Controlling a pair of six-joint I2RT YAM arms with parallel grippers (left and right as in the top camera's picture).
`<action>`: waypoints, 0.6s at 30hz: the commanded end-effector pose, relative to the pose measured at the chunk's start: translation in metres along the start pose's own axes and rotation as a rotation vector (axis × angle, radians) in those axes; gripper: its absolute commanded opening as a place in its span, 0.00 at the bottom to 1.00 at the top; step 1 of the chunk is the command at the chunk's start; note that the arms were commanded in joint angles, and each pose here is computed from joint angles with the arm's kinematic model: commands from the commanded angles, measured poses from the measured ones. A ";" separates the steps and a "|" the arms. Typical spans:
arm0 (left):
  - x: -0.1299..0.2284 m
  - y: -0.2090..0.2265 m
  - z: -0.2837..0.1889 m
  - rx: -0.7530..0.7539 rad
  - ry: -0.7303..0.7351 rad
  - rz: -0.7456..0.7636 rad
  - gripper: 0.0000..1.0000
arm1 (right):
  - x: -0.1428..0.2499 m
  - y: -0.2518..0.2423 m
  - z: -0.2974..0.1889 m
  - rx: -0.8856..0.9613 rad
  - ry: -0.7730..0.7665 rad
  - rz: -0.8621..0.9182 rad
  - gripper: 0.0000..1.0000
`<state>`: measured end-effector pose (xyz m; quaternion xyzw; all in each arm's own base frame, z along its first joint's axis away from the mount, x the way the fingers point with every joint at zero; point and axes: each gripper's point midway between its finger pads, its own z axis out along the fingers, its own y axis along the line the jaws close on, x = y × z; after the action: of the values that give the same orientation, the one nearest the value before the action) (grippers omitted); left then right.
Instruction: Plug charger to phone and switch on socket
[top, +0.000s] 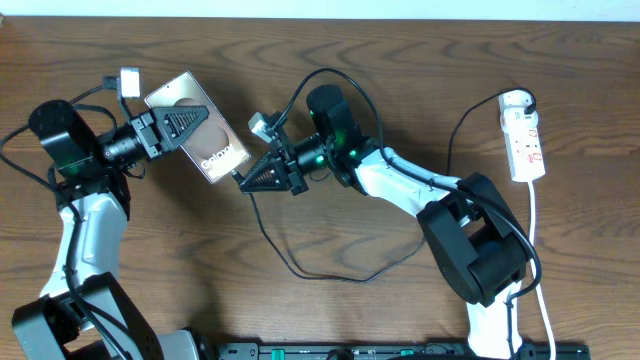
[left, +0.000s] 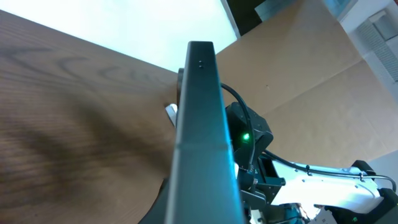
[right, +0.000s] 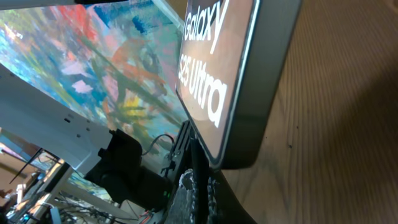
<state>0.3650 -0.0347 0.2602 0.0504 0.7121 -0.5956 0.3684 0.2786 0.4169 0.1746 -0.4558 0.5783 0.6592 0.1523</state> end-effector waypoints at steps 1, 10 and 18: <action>0.004 -0.010 0.001 0.034 0.030 0.033 0.07 | -0.013 0.000 -0.009 0.025 -0.026 -0.014 0.01; 0.005 -0.010 0.001 0.034 0.031 0.032 0.08 | -0.025 0.008 -0.006 0.003 -0.046 -0.033 0.01; 0.004 -0.010 0.001 0.034 0.030 0.032 0.08 | -0.025 0.008 -0.006 0.003 -0.045 0.002 0.01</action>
<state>0.3673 -0.0329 0.2599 0.0443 0.7134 -0.5920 0.3723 0.2799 0.4172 0.1860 -0.4453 0.5737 0.6715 0.1474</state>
